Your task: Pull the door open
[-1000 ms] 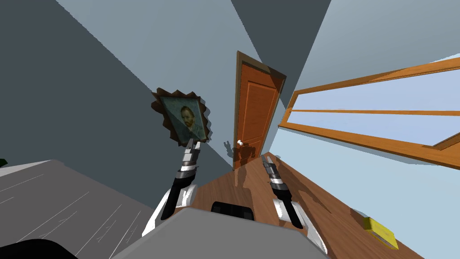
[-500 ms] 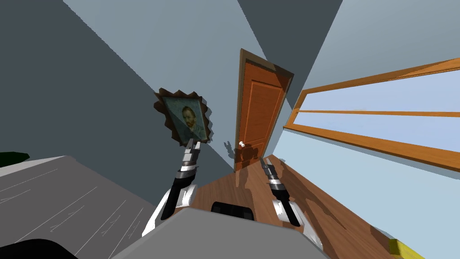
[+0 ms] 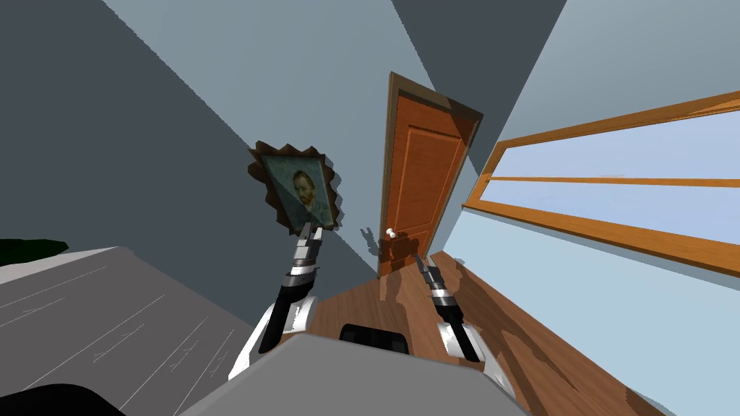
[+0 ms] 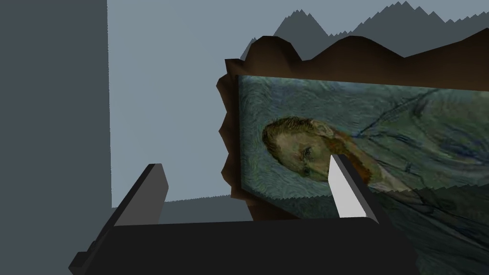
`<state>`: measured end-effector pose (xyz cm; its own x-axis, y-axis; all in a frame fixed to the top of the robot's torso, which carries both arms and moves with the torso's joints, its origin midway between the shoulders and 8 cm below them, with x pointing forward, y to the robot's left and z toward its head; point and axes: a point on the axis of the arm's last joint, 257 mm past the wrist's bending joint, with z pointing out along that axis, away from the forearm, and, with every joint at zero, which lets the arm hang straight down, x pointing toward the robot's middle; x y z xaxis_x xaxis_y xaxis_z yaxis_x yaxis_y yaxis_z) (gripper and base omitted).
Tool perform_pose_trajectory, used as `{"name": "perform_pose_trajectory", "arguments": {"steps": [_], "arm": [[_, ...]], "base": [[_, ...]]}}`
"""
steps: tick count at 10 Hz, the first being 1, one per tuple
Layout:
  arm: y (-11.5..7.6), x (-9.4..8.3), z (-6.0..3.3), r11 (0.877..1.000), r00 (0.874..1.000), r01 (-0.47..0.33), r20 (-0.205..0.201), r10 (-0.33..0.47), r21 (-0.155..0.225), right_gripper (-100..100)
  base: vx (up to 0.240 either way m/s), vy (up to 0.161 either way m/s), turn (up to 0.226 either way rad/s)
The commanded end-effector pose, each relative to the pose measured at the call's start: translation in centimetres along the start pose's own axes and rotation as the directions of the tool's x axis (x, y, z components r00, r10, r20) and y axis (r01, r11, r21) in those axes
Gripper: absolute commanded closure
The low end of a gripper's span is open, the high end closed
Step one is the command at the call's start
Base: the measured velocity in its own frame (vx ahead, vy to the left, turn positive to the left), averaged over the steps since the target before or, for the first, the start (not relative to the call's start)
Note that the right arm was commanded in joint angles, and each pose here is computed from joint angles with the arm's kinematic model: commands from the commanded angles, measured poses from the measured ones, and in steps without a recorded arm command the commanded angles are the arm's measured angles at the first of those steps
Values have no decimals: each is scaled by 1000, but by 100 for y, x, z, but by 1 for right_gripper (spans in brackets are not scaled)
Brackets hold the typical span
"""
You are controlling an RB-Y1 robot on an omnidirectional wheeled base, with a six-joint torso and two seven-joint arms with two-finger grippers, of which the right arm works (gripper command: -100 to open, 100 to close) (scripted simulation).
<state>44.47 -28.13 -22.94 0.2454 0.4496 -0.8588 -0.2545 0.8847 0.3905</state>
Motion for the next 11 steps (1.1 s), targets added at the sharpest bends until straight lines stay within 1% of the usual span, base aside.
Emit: {"name": "perform_pose_trajectory", "arguments": {"steps": [1,2,4,6,7,8,11], "arm": [[-63,104,-11,999,999,45,-22,-45,3,-100],[-80,132,-27,999,999,43,-28,-42,7,-100],[-162,300,-67,996,994,93,-65,-92,14,-100],[-225,442,-98,990,985,143,-98,-141,14,-100],[-265,532,-129,986,980,165,-119,-162,15,-100],[-269,540,-135,986,979,165,-121,-161,17,-100],[-343,737,-193,974,961,226,-167,-221,9,-100]], "base": [[72,-29,150],[57,-32,51],[57,-38,102],[76,-50,146],[93,-46,100],[64,-29,41],[62,-37,114]]}}
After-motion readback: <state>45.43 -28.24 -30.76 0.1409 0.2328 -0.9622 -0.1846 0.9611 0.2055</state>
